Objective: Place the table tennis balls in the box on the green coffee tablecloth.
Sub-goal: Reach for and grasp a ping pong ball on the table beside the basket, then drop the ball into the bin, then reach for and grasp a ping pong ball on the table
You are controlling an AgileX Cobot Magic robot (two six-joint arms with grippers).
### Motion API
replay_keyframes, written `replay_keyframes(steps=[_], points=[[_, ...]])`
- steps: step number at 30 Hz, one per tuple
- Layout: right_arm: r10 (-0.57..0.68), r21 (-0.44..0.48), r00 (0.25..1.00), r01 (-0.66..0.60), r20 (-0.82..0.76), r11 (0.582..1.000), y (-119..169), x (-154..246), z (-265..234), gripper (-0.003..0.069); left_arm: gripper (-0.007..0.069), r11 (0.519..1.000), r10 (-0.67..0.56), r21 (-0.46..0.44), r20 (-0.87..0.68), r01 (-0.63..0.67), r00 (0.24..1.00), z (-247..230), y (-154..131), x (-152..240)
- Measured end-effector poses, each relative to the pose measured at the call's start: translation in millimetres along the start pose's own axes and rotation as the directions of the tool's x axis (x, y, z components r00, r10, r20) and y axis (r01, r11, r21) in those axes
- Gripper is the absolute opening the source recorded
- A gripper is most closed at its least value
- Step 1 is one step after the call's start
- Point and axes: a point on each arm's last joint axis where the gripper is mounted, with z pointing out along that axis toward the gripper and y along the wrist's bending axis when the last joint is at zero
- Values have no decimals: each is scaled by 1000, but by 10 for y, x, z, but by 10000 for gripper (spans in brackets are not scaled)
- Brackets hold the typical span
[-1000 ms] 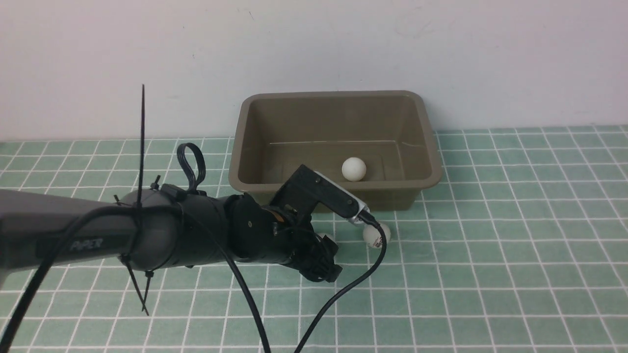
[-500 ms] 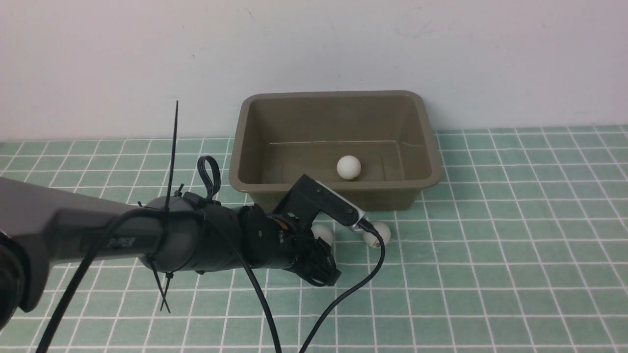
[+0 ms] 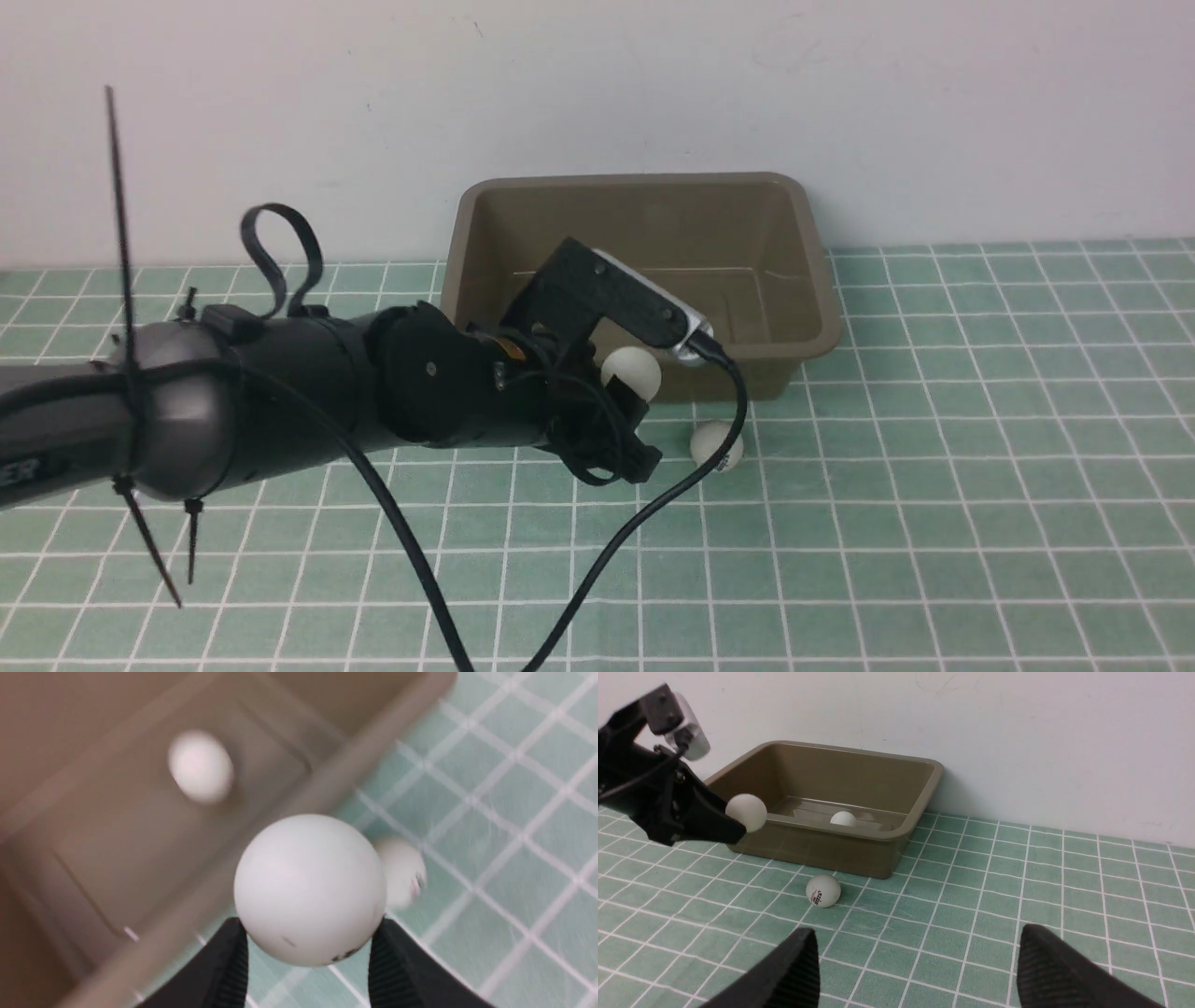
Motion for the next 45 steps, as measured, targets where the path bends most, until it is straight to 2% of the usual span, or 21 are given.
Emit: replay_keyframes(steps=[3, 7, 13, 20, 27, 33, 40, 41, 43, 45], points=[[0, 0, 1000, 0, 0, 1000, 0, 0, 0, 514, 300, 995, 55, -88, 107, -46, 993, -78, 74, -131], [0, 0, 1000, 0, 0, 1000, 0, 0, 0, 514, 300, 973, 86, -227, 213, -36, 973, 3, 222, -224], [0, 0, 1000, 0, 0, 1000, 0, 0, 0, 514, 300, 965, 43, -262, 184, 6, 982, 327, 477, -218], [1, -1, 1000, -1, -2, 1000, 1, 2, 0, 514, 316, 965, 29, -263, 149, 11, 988, 444, 726, -260], [1, -6, 1000, -1, -19, 1000, 5, 17, 0, 514, 451, 967, 28, -254, 136, 8, 990, 445, 805, -296], [1, -6, 1000, -1, -21, 1000, 6, 19, 0, 514, 504, 981, -18, -191, 112, 39, 994, 368, 749, -324], [-18, -7, 1000, 18, -22, 1000, 6, 20, 0, 514, 510, 994, -31, -103, 128, 44, 991, -31, 662, -529], [-46, -7, 999, 46, -22, 999, 6, 20, 0, 514, 510, 996, -4, -91, 169, 20, 986, -279, 622, -660], [-71, -12, 997, 71, -21, 997, 9, 19, 0, 514, 510, 996, 7, -85, 199, 10, 980, -452, 594, -741], [-94, -24, 995, 94, -16, 995, 21, 16, 0, 514, 510, 998, 31, -60, 265, -15, 964, -893, 504, -898]])
